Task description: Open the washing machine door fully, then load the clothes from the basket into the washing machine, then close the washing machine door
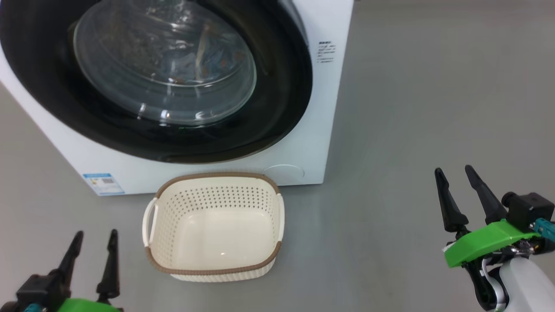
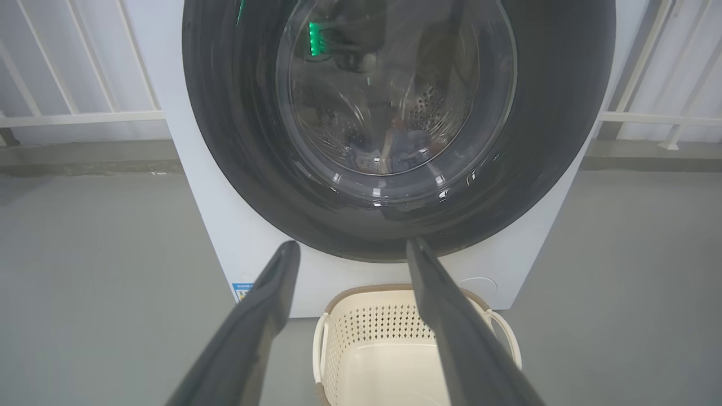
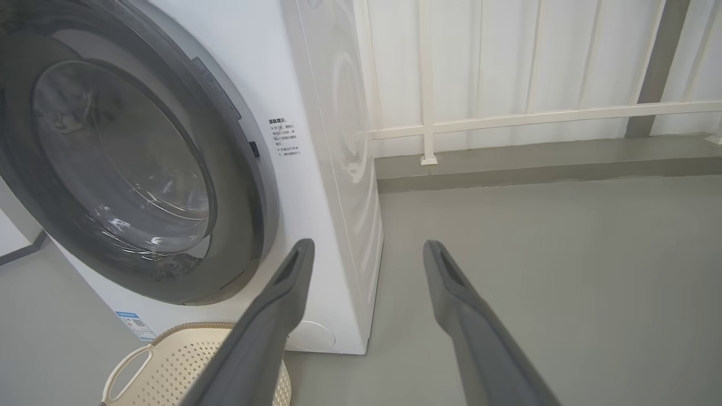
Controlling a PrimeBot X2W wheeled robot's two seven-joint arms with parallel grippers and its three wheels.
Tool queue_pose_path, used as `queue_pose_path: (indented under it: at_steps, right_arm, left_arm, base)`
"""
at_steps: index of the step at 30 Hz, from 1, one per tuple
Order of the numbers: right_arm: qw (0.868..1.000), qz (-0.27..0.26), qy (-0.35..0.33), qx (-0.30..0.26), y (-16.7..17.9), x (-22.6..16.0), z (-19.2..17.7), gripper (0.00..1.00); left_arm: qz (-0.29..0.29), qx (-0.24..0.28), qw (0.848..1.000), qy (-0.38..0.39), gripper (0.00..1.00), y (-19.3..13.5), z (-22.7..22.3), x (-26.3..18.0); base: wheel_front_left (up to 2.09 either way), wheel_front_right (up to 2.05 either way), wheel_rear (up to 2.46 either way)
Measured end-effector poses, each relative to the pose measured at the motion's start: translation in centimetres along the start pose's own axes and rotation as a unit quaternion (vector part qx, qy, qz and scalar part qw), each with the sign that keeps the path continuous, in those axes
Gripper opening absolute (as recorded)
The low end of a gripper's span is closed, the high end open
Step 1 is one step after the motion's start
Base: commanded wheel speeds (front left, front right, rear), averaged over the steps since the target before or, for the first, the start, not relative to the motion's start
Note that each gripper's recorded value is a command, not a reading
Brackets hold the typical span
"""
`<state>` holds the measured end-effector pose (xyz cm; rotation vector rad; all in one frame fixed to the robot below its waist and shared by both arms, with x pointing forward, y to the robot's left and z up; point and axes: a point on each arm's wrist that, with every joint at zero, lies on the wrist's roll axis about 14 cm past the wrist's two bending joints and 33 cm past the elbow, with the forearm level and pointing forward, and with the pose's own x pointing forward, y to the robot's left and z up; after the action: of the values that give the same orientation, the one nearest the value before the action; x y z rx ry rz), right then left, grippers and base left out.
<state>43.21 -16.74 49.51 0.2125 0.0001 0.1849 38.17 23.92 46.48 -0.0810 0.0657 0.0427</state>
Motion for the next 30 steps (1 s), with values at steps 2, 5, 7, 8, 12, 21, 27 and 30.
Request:
queue_pose_path:
  at_steps: [2, 5, 7, 8, 12, 21, 27, 30]
  right_arm:
    - [1.000, -0.012, -0.001, 0.002, -0.7, -0.9, 0.0, 1.00]
    - [1.000, -0.025, 0.000, 0.002, -1.4, -2.2, 0.0, 1.00]
    - [0.999, -0.033, 0.000, 0.002, -1.8, -3.0, 0.0, 1.00]
    - [0.999, -0.037, -0.001, 0.002, -2.0, -3.3, 0.1, 1.00]
    - [0.999, -0.053, -0.005, 0.002, -2.9, -4.6, 0.3, 1.00]
    - [0.998, -0.069, -0.008, 0.003, -3.8, -6.1, 0.3, 1.00]
    - [0.997, -0.072, -0.007, 0.003, -3.9, -6.3, 0.2, 1.00]
    - [0.997, -0.073, -0.007, 0.004, -3.9, -6.3, 0.2, 1.00]
  left_arm:
    - [0.003, -0.001, 1.000, -0.002, 1.00, 0.2, 0.1, -0.1]
    - [0.006, -0.002, 1.000, 0.000, 1.00, 0.4, -0.1, -0.5]
    - [0.006, -0.003, 1.000, 0.001, 1.00, 0.4, -0.2, -0.7]
    - [0.005, -0.003, 1.000, 0.000, 1.00, 0.3, -0.1, -0.7]
    - [0.002, -0.004, 1.000, -0.003, 1.00, 0.1, 0.1, -0.7]
    - [0.000, -0.004, 1.000, -0.009, 1.00, -0.1, 0.5, -0.6]
    - [0.000, -0.002, 1.000, -0.001, 1.00, 0.1, -0.1, -1.0]
    - [0.000, -0.002, 1.000, -0.002, 1.00, 0.0, -0.1, -1.0]
  base:
    - [0.00, 0.00, 0.00]
    - [0.00, 0.00, 0.00]
    - [0.00, 0.00, 0.00]
    - [0.00, 0.00, 0.00]
    - [0.00, 0.00, 0.00]
    - [0.00, 0.00, 0.00]
    - [0.00, 0.00, 0.00]
    - [0.00, 0.00, 0.00]
